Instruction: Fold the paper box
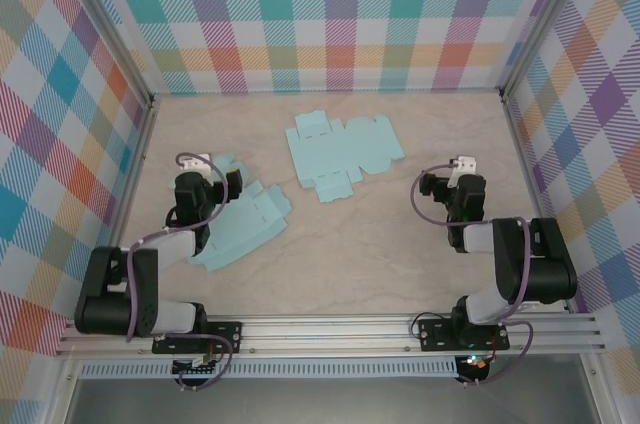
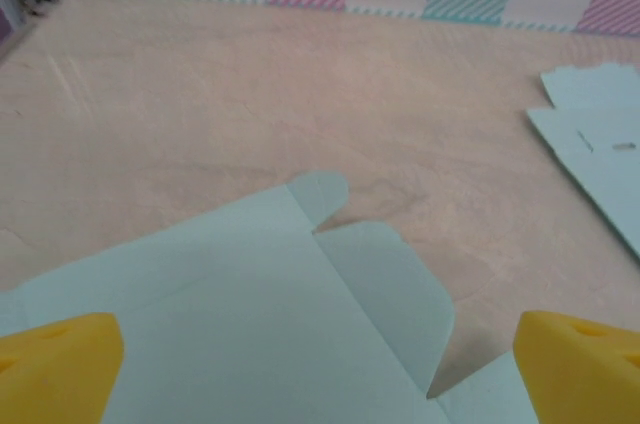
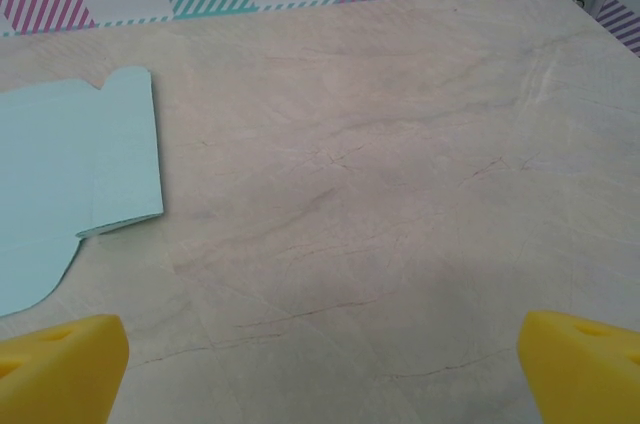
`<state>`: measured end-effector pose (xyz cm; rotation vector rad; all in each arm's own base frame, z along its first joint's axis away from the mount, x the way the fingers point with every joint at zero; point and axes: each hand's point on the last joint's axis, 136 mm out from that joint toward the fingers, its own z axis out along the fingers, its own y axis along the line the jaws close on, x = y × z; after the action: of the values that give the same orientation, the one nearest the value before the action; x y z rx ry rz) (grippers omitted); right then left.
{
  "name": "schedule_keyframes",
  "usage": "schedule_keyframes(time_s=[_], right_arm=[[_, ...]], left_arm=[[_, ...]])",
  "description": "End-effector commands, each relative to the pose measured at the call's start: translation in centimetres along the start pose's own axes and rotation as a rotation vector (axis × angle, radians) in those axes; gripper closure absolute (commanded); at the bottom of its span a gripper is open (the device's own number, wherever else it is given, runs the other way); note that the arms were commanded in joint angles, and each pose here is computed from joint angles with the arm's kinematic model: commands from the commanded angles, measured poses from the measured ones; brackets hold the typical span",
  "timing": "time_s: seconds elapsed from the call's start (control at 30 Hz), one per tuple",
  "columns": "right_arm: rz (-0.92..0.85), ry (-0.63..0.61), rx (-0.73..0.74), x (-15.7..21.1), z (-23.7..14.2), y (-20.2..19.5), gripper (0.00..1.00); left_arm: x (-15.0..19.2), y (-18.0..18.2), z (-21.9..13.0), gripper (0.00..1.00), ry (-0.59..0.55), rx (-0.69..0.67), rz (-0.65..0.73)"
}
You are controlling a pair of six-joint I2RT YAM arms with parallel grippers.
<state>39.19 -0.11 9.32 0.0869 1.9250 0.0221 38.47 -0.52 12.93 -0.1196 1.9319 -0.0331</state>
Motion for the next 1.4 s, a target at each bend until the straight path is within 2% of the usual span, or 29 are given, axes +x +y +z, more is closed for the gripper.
schedule_keyframes(time_s=[0.0, 0.2, 0.3, 0.4, 0.53, 0.77, 0.9, 1.03, 1.2, 1.37], right_arm=[[0.007, -0.017, -0.018, -0.8, -0.3, 0.4, 0.00], [0.051, -0.007, 0.080, -3.3, -2.0, -1.2, 0.00], [0.114, 0.097, 0.131, -3.8, -3.0, -1.8, 0.00], [0.159, 0.206, 0.138, -4.4, -3.7, -1.5, 0.00], [0.246, 0.333, 0.123, -4.2, -3.6, -0.7, 0.01], [0.371, 0.516, -0.020, -4.5, -0.5, 3.3, 0.18], [0.357, 0.589, -0.036, -4.4, 1.9, 4.9, 0.21], [0.332, 0.636, -0.051, -4.0, 3.8, 6.1, 0.21], [0.304, 0.705, -0.077, -2.9, 6.3, 7.3, 0.30], [0.270, 0.756, -0.072, -1.6, 8.2, 7.8, 0.37]], left_arm=[[-2.2, 0.9, -1.5, 0.00, -0.026, -0.055, -0.054], [-4.9, 2.2, -4.2, 0.00, -0.070, -0.126, -0.191], [-5.5, 2.1, -4.9, 0.00, -0.063, -0.120, -0.319], [-5.7, 0.6, -4.6, 0.00, -0.002, -0.058, -0.456], [-5.2, -3.5, -4.3, 0.00, 0.068, 0.035, -0.541], [-4.1, -11.7, -3.6, 0.00, 0.209, 0.093, -0.503], [-2.1, -16.7, -2.5, 0.00, 0.306, 0.143, -0.478], [0.4, -20.1, -1.2, 0.00, 0.392, 0.140, -0.466], [3.0, -23.5, 0.0, 0.22, 0.471, 0.151, -0.476], [5.9, -24.8, 0.9, 0.24, 0.531, 0.121, -0.487]])
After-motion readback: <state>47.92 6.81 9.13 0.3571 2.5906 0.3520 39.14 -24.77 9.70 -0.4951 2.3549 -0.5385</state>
